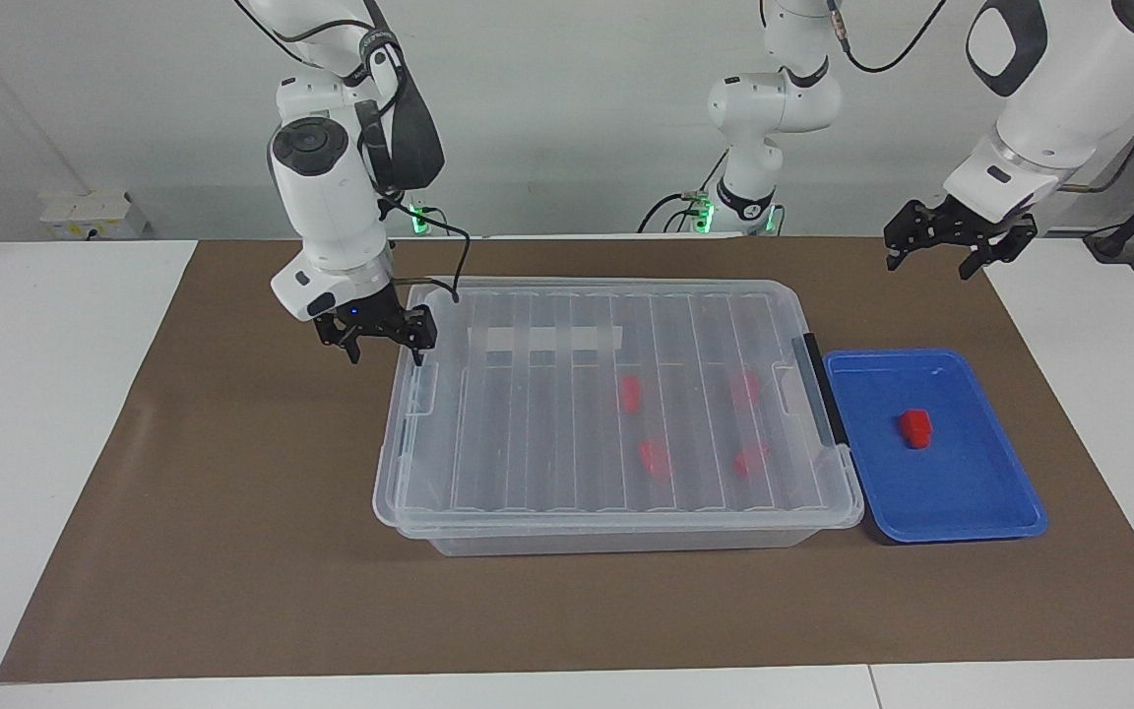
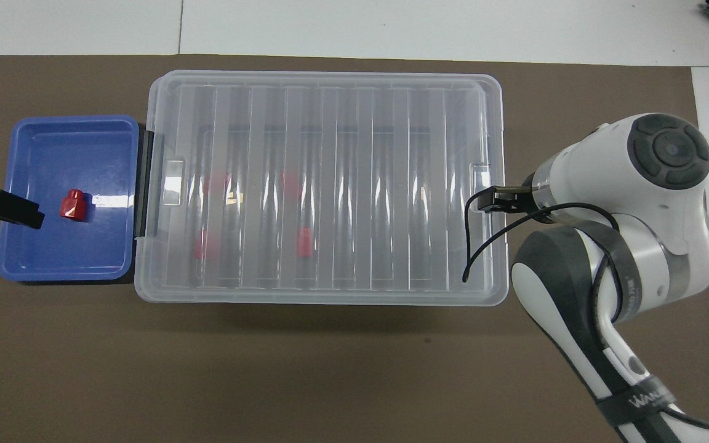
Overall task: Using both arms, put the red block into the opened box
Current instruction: 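Slide the clear lid toward the right gripper to uncover the box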
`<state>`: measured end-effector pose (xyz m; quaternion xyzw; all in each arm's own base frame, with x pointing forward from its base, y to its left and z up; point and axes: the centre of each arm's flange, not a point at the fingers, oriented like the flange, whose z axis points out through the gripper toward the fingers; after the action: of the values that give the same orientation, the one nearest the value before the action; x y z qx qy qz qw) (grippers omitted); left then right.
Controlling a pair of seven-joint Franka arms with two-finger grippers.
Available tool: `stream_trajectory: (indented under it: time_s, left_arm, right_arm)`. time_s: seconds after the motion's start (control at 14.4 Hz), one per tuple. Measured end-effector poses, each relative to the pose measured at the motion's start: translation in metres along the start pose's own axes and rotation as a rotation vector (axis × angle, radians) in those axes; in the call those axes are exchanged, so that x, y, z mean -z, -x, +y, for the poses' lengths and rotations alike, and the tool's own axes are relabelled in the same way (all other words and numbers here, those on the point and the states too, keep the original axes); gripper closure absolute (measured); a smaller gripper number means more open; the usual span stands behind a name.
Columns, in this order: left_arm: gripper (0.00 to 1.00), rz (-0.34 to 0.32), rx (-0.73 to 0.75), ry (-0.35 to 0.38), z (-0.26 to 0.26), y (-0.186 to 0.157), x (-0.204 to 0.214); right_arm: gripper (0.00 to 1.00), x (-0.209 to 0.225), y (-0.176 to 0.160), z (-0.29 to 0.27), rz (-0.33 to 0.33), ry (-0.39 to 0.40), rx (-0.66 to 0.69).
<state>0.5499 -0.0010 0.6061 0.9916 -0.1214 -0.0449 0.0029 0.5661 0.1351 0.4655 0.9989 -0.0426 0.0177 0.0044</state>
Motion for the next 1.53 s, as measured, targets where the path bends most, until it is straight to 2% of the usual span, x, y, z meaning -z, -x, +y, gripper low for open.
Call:
stream_trajectory:
  time_s: [0.49, 1.04, 1.18, 1.32, 1.53]
  left_arm:
    - [0.00, 0.000, 0.000, 0.000, 0.000, 0.000, 0.000]
    - [0.00, -0.003, 0.003, 0.000, -0.001, 0.001, 0.000]
    - [0.00, -0.002, 0.046, -0.002, -0.013, 0.003, -0.002]
    - [0.00, 0.023, 0.145, -0.004, -0.033, 0.005, -0.003]
    - [0.00, 0.096, 0.169, -0.022, -0.047, -0.004, -0.018]
  right_arm:
    - [0.05, -0.004, -0.002, 0.029, -0.008, 0.021, 0.079]
    - [0.05, -0.008, -0.020, 0.132, -0.022, 0.029, 0.239]
    - [0.05, -0.008, -0.021, 0.155, -0.025, 0.031, 0.268]
    - [0.05, -0.008, -0.021, 0.173, -0.028, 0.040, 0.303]
    - [0.05, -0.009, -0.021, 0.194, -0.032, 0.048, 0.357]
